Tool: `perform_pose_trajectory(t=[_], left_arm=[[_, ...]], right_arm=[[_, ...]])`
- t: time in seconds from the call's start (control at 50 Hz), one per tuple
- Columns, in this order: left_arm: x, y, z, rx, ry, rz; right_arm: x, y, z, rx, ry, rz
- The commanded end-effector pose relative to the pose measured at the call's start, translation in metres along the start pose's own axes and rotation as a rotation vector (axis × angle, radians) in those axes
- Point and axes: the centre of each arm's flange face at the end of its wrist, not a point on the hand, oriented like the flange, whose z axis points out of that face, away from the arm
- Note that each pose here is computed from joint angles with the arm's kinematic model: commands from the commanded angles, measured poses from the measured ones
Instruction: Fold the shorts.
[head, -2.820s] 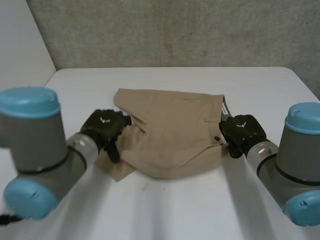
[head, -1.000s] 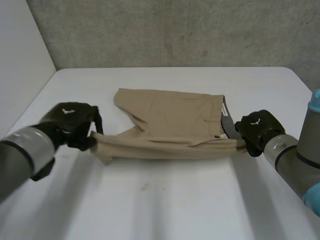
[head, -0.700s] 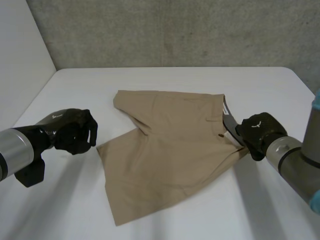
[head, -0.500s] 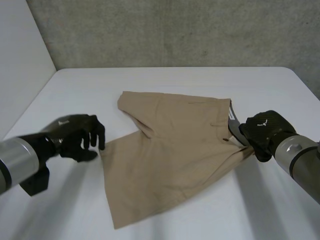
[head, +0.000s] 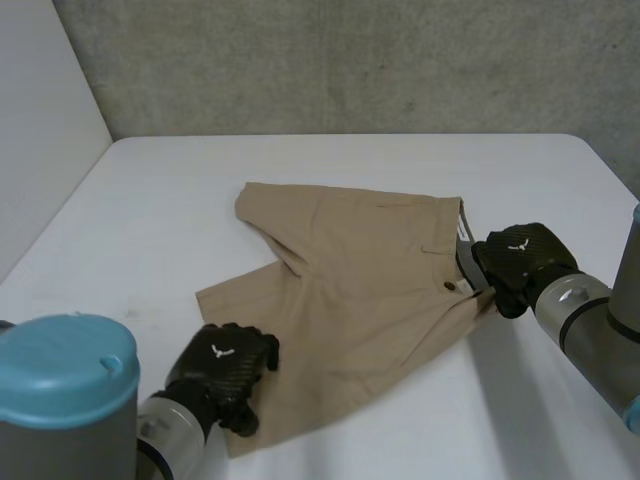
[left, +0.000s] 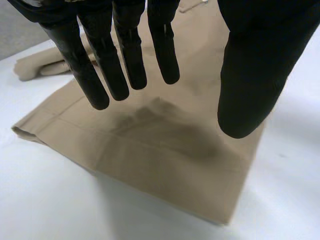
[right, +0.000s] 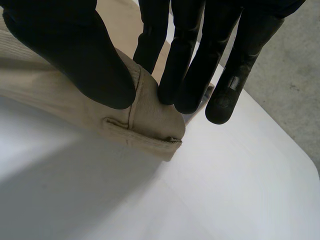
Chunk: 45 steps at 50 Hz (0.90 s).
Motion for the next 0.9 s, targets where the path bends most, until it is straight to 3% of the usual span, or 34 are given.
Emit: perform_pose_trajectory(t=[0.02,0.6,0.78,0.9], left_arm=[[0.013,0.011,-0.001,-0.036,0.047,0.027],[0.017,0.026,0.025,-0.027,0.023,0.032],[0.01,0.011,0.021,0.021,-0.047,0.065],[0.002,-0.017,-0.008,0.081,-0.059,0.133]], right_arm=[[-0.007,0.01,0.007,-0.03,-0.02,0.015],[-0.007,0.01,0.007,-0.024,-0.021,0.016],[-0.007,0.009,0.006,-0.026,-0.02,0.012],[0.0,0.0,-0.015,-0.056,-0.038,-0.068]])
